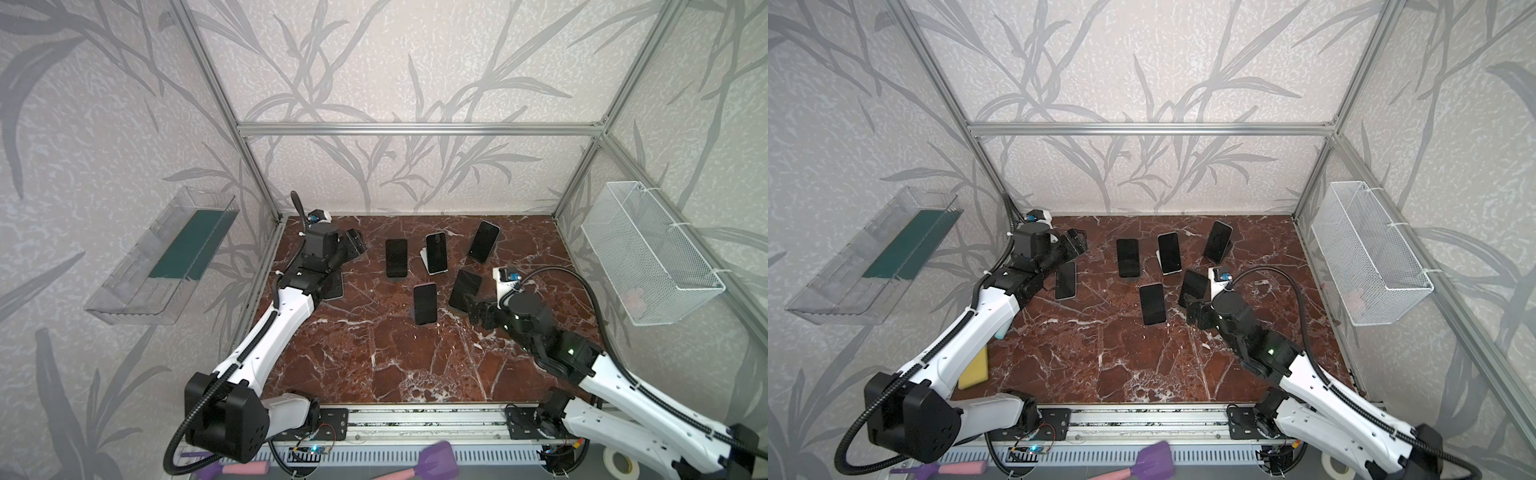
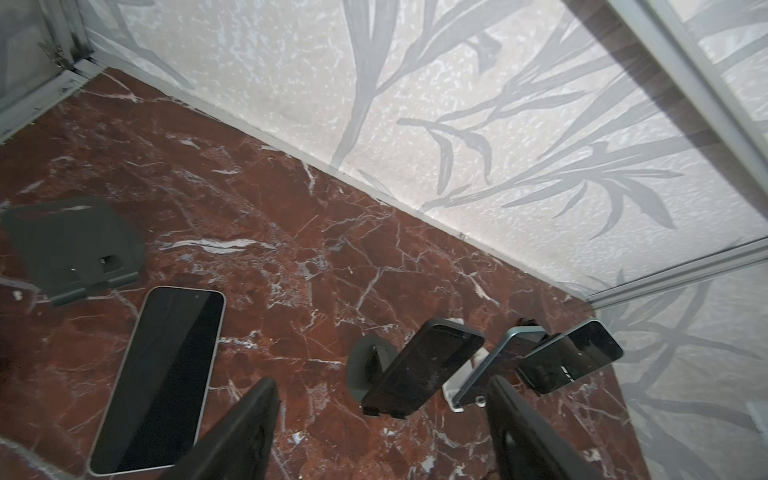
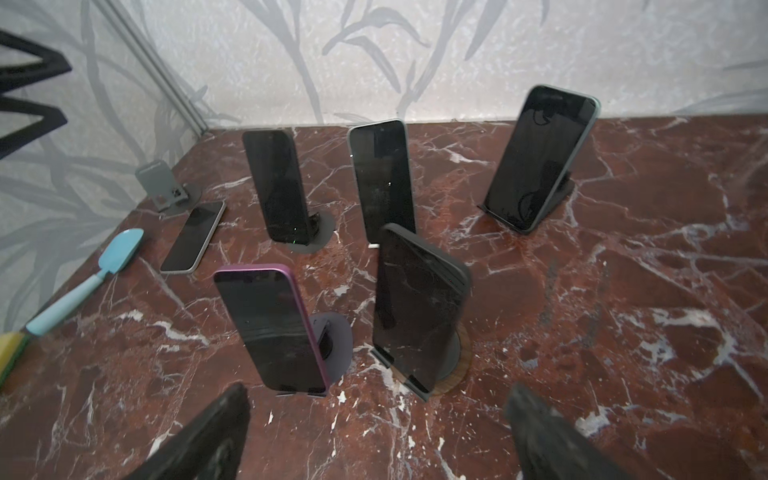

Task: Remove the phone from the phone stand
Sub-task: 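Lower the right gripper and close it on the purple-cased phone's top edge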

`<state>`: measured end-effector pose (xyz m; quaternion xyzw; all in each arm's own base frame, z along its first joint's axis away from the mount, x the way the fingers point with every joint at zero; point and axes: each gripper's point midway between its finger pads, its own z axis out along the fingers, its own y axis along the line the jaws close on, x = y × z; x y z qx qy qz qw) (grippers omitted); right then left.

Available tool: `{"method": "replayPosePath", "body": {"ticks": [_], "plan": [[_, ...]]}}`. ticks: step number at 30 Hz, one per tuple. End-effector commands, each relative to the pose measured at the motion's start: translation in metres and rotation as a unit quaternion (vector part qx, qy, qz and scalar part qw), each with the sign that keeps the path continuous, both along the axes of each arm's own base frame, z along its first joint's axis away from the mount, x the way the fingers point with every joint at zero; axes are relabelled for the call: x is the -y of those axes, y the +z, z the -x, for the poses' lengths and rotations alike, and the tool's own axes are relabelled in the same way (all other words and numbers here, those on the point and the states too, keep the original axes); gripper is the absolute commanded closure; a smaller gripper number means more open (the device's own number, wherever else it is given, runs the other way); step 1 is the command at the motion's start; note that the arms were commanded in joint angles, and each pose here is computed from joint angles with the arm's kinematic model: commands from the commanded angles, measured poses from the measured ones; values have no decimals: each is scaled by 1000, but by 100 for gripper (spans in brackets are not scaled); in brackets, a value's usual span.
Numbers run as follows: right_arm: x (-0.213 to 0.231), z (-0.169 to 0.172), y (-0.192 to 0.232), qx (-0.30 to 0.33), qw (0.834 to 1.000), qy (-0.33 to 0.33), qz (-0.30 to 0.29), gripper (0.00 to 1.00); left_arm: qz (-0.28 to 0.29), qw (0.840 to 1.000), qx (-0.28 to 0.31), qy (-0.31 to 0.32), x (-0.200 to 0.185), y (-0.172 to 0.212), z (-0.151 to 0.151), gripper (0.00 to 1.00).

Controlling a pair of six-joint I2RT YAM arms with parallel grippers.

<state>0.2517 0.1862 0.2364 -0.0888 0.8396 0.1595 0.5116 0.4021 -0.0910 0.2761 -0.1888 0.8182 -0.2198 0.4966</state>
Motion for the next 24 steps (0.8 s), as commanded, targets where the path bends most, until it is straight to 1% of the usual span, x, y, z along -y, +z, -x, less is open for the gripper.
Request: {"method": "replayPosePath", "body": {"ticks": [1,3,4,6,7,10,16,19,24], "plan": [[-9,-4,3,15,997,-6,76,4,72,997,19,-24,13,14,0,23],[-21,-11,3,11,997,-8,79,5,74,997,22,-23,11,17,-1,23],[-25,-15,5,8,998,-21,65,5,75,997,26,-18,9,18,0,23],[-40,-19,5,-5,999,-15,39,5,81,996,35,-2,1,19,0,22],[-47,-21,6,-10,999,-16,30,5,88,995,38,5,-3,18,0,22],[-60,-27,2,-20,999,-30,29,4,121,992,42,18,-11,16,-2,22],[-82,-36,-10,-27,998,-51,10,0,167,985,32,37,-28,12,-7,23],[-95,-42,-18,-38,998,-47,17,1,192,980,43,27,-29,13,-11,26],[-111,-53,-29,-43,998,-48,28,1,209,977,23,26,-29,5,-16,26]]}}
